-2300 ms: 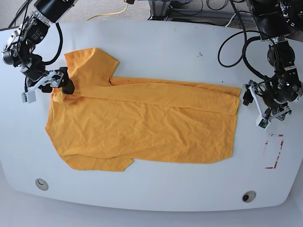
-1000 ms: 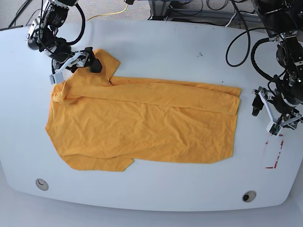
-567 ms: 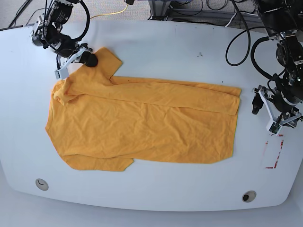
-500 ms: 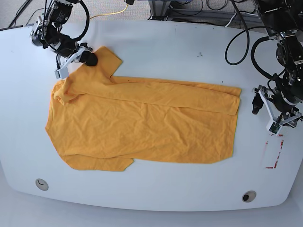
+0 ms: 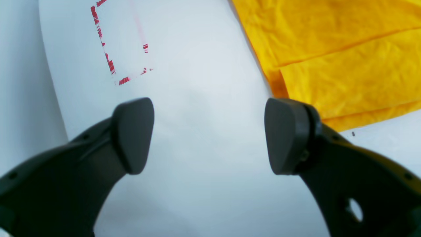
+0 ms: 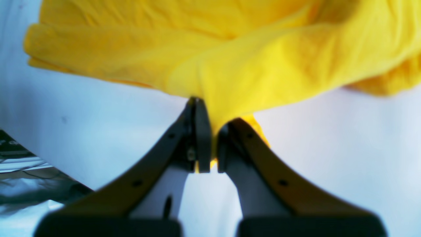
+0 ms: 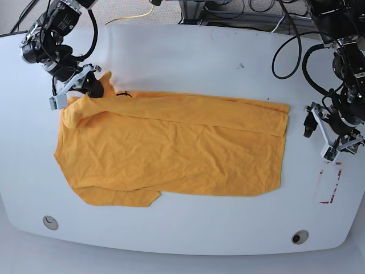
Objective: Layout the t-shirt on the table in an organized manner, then fold the t-shirt properly
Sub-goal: 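Move the right gripper along the shirt shoulder toward the sleeve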
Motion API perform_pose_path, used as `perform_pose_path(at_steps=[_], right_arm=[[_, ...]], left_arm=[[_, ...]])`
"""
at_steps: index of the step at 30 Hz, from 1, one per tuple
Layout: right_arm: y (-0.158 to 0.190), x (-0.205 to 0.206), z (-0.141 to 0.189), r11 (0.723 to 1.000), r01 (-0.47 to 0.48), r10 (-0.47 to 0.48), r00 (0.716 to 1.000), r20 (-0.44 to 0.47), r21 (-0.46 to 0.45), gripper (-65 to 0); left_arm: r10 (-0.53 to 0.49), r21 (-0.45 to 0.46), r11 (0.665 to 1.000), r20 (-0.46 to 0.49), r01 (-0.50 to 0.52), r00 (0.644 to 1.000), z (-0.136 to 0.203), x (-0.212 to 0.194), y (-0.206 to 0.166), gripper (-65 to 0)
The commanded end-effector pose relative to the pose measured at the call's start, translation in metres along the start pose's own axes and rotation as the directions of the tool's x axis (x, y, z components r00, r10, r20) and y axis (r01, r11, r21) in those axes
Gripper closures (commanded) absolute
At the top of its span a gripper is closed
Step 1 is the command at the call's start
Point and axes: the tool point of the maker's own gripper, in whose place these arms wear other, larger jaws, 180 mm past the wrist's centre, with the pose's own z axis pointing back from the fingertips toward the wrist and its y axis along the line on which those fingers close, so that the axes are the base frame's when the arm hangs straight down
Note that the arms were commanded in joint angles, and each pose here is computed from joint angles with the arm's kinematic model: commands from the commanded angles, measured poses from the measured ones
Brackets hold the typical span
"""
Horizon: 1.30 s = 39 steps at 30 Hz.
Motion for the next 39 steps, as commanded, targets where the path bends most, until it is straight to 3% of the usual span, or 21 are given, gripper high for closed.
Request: perform_pose_path(at_steps=[1, 16, 34, 37, 39], right_arm=[[0.008, 0.022, -0.002, 0.999, -0.017, 0.015, 0.998, 0.056, 0.03, -0.3], [0.012, 0.067, -0.053, 0.979, 0.098, -0.114, 0.99, 0.085, 0.176, -0.5], [-0.01, 0.115, -0.075, 0.967, 0.124, -0.155, 0.979, 0.129, 0.222, -1.1], [-0.01, 0.118, -0.076, 0.971, 0.116, -0.145, 0.981, 0.128, 0.211, -7.3], [-0.012, 0.123, -0.077, 0.976, 0.103, -0.129, 0.983, 0.127, 0.193, -17.1]], left_arm=[[-0.013, 0.022, 1.0, 0.042, 0.012, 0.999, 0.006, 0.013, 0.009, -49.2], [-0.013, 0.006, 1.0, 0.016, 0.012, 1.0, 0.004, 0.002, 0.002, -49.2], [-0.02, -0.013, 1.0, -0.032, 0.019, 0.999, 0.005, -0.019, -0.006, -49.2], [-0.02, -0.012, 1.0, -0.033, 0.02, 0.999, 0.005, -0.019, -0.005, -49.2], [-0.021, -0.011, 1.0, -0.032, 0.021, 0.999, 0.006, -0.019, -0.005, -49.2]])
